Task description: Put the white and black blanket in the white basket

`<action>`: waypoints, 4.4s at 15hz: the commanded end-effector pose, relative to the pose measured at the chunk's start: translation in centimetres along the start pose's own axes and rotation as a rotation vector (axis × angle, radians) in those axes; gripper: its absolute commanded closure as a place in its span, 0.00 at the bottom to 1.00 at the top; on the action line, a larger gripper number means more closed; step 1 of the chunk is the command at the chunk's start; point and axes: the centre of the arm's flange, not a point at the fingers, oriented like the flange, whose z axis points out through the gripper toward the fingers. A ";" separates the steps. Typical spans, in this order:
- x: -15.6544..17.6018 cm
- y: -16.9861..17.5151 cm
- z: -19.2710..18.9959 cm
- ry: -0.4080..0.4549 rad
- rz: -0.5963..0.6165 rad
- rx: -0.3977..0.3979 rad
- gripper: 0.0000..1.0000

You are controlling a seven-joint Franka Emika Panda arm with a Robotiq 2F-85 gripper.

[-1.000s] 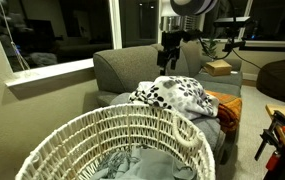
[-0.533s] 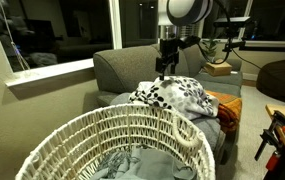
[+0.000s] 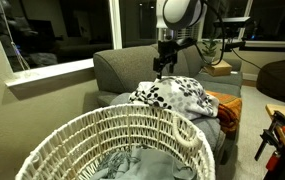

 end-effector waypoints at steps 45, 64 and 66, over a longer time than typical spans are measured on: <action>-1.3 0.7 2.1 -0.061 -0.025 -0.064 1.00; -6.3 0.2 -16.8 0.045 -0.209 0.009 0.98; -6.4 -0.6 -18.3 0.061 -0.253 0.013 0.98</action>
